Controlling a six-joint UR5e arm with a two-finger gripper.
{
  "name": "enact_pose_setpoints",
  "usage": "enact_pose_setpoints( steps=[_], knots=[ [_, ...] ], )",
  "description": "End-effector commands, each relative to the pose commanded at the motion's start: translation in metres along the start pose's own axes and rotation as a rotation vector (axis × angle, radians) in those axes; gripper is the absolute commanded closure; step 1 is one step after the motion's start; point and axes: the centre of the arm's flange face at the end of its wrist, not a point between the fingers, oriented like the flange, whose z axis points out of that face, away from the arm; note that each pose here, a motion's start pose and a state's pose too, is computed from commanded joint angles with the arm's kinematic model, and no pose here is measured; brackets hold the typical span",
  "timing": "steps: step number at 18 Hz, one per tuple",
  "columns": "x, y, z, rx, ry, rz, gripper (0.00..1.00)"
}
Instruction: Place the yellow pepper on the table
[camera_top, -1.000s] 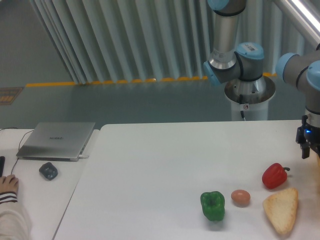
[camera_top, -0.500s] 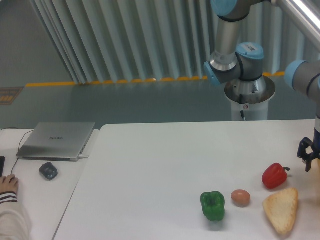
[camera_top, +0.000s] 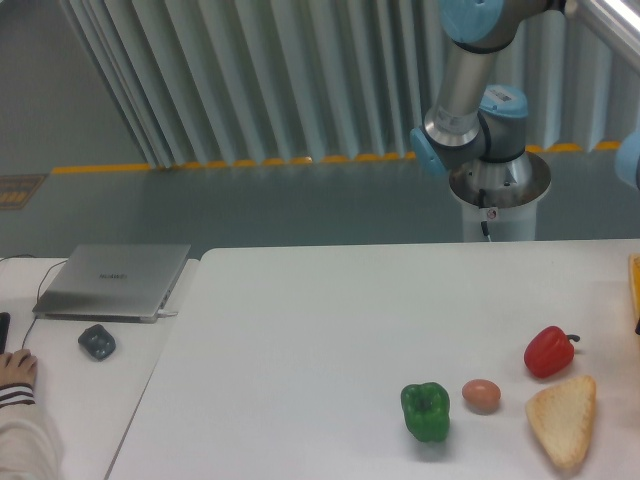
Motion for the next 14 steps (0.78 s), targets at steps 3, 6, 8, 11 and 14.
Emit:
enact_pose_setpoints(
  steps=[3,6,8,11,14],
  knots=[
    [-0.008,0.009,0.007,-0.008,0.009,0.012,0.00],
    [-0.012,0.016,0.022,-0.019,0.027,-0.034,0.00],
    [-0.019,0.025,0.034,-0.031,0.042,-0.090,0.00],
    [-0.019,0.028,0.040,-0.037,0.050,-0.100,0.00],
    [-0.022,0.031,0.042,-0.039,0.053,-0.111,0.00]
  ],
)
